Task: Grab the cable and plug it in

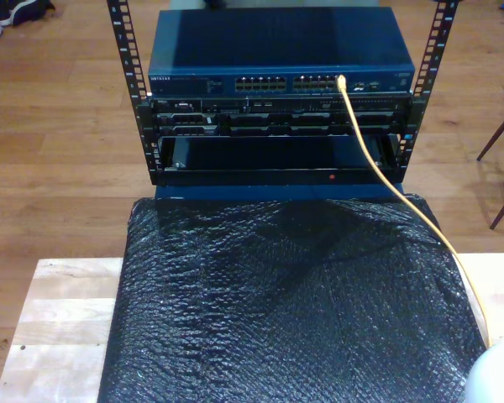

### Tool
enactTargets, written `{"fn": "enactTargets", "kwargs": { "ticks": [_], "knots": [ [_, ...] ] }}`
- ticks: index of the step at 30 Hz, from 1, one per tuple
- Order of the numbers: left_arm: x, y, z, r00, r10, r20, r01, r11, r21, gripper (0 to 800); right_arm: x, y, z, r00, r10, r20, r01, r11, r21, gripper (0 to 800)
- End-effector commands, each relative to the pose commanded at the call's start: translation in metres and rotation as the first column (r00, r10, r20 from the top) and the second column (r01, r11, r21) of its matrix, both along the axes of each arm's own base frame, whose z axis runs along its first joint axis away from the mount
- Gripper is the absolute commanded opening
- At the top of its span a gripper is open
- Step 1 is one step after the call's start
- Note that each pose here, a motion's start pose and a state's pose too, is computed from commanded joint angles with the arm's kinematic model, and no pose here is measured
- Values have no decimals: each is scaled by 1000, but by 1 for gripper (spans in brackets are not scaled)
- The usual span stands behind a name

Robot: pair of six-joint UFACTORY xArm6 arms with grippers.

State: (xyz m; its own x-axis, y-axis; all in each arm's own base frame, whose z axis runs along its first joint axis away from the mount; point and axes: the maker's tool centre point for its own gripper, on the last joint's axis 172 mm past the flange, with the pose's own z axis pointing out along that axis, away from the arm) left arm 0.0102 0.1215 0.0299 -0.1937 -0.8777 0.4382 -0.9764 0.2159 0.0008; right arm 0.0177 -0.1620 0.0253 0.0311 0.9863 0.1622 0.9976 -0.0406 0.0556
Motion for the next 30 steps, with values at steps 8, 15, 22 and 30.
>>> {"fn": "enactTargets", "kwargs": {
  "ticks": [8, 15, 22, 30],
  "knots": [
    [0, 0, 0, 1000, 0, 0, 0, 1000, 0, 800, 0, -5, -3, 1000, -4, -1, 4, 999, -34, 800],
    [0, 0, 0, 1000, 0, 0, 0, 1000, 0, 800, 0, -5, -3, 1000, -4, -1, 4, 999, -34, 800],
    [0, 0, 0, 1000, 0, 0, 0, 1000, 0, 800, 0, -5, -3, 1000, -4, -1, 4, 999, -34, 800],
    [0, 0, 0, 1000, 0, 0, 0, 1000, 0, 800, 0, -5, -3, 1000, -4, -1, 4, 999, -34, 800]
  ]
}}
